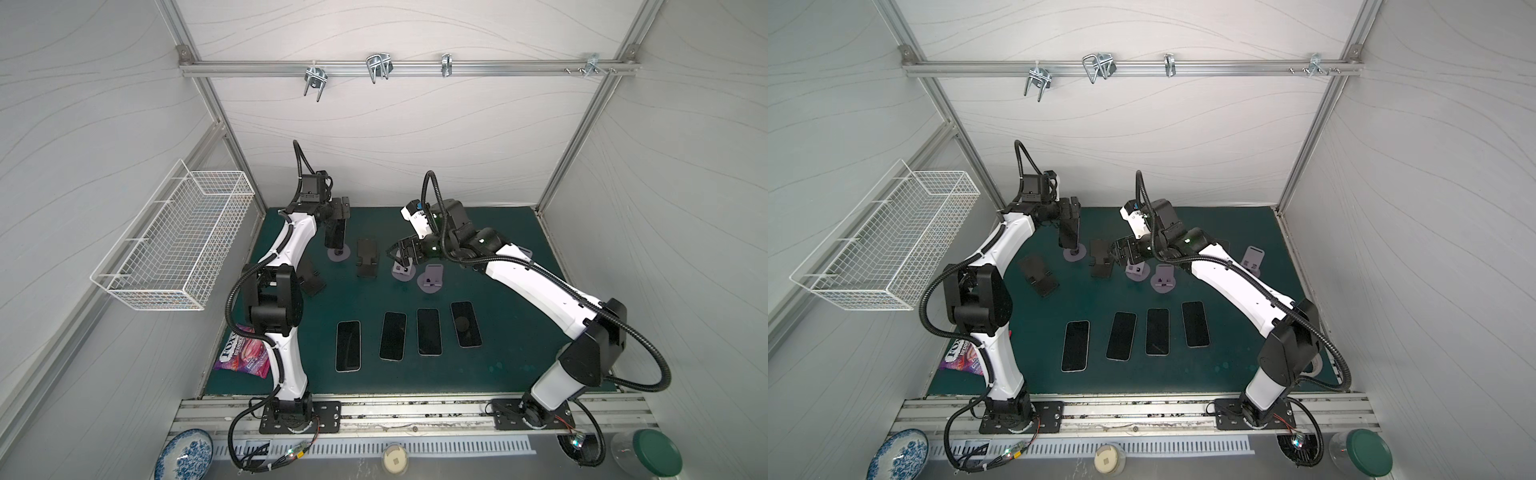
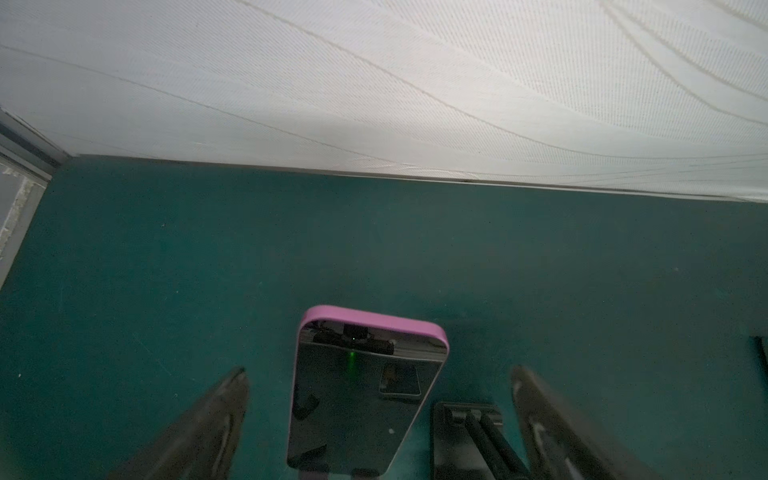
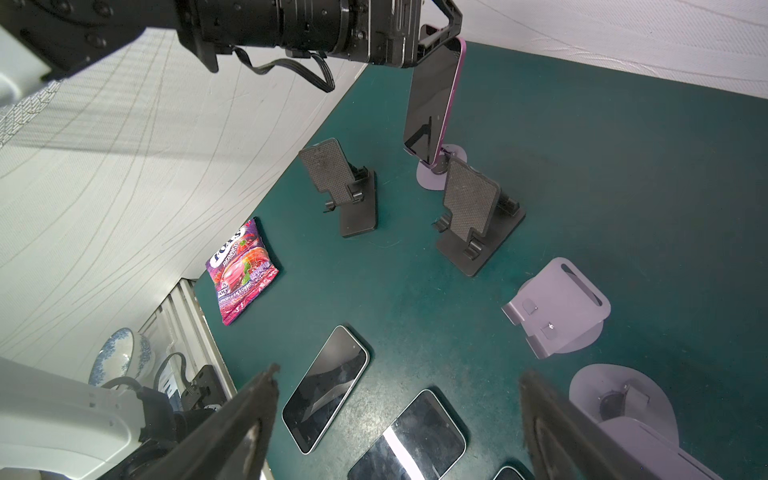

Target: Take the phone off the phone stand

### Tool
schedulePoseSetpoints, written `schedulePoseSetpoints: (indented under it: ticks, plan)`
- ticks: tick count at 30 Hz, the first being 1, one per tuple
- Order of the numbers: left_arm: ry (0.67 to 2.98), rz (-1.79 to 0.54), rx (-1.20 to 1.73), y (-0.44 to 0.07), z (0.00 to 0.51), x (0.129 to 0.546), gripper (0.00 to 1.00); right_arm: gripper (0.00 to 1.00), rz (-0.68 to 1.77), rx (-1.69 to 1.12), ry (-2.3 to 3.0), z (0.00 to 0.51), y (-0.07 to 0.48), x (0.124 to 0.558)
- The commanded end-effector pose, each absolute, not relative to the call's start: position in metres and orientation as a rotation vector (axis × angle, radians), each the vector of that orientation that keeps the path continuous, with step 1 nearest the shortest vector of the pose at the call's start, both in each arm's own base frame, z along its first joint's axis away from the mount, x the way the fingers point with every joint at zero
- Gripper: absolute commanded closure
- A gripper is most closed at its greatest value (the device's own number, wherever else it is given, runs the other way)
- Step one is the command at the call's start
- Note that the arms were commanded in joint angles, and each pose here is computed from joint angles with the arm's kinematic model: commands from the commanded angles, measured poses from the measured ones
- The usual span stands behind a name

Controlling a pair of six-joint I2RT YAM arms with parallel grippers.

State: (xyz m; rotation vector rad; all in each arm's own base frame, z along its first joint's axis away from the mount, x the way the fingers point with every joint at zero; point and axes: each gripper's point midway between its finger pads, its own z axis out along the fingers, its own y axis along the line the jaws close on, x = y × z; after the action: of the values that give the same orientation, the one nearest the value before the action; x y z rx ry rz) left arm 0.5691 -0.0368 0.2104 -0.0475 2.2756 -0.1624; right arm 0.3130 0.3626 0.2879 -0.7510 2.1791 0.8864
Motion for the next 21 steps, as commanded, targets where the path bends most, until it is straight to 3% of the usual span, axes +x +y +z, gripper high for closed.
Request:
schedulePoseSetpoints:
  ticks: [1,21]
  plan:
    - [2.275,-0.138,-0.001,-0.036,0.219,0.577,0.01,0.08,0.889,-0.755,2.203,0.279,0.361,0.316]
    - [2.336,-0.116,0.01,-0.035,0.192,0.585,0.01,0.09,0.928,-0.736,2.253,0.266,0.366,0.322]
